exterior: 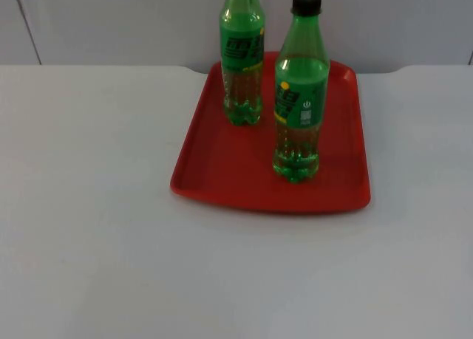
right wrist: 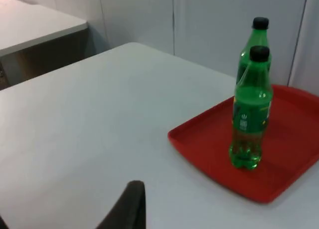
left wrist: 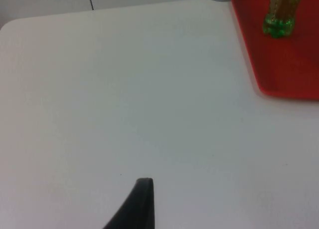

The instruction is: Place the bottle upright on the tray.

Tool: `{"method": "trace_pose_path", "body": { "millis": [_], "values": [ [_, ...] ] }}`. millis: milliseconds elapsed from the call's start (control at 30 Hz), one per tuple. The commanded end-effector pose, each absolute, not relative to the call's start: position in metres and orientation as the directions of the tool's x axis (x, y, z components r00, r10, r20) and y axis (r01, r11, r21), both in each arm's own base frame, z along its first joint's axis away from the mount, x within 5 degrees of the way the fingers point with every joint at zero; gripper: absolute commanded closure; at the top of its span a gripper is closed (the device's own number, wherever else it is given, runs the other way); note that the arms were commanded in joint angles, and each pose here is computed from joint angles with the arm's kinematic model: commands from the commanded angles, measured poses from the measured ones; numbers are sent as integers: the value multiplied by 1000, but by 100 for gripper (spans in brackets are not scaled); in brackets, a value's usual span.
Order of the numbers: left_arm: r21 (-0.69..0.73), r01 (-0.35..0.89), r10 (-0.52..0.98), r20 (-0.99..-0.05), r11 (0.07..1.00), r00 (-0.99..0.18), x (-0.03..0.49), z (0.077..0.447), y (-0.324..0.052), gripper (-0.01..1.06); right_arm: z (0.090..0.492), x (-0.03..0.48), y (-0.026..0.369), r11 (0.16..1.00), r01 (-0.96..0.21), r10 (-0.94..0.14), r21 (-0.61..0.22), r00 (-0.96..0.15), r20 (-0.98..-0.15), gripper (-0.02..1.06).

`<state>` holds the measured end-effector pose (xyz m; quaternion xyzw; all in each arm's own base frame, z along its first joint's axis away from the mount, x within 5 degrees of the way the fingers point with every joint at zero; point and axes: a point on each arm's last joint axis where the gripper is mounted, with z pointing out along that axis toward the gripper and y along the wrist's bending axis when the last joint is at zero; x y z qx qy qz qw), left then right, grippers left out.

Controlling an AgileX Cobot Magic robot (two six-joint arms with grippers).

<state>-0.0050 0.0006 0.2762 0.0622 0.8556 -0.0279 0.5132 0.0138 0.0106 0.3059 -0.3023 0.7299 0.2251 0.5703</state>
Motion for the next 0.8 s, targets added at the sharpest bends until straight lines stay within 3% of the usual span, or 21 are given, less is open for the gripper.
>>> {"method": "trace_pose_path", "body": {
  "millis": [0, 433, 633, 767],
  "values": [
    [18, 144, 84, -882, 989, -464, -5, 275, 1, 0, 304, 10, 8, 702, -712, -197, -17, -172, -965, -1],
    [18, 144, 84, -882, 989, -464, -5, 275, 1, 0, 297, -3, -2, 688, -725, -228, -13, -199, -953, -1],
    [18, 144, 84, -882, 989, -464, -5, 275, 1, 0, 288, -7, -7, 676, -735, -343, -54, -249, -906, -1],
    [18, 144, 84, -882, 989, -464, -5, 275, 1, 0, 287, -6, -7, 673, -737, -350, -61, -245, -904, -1]
  ]
}}
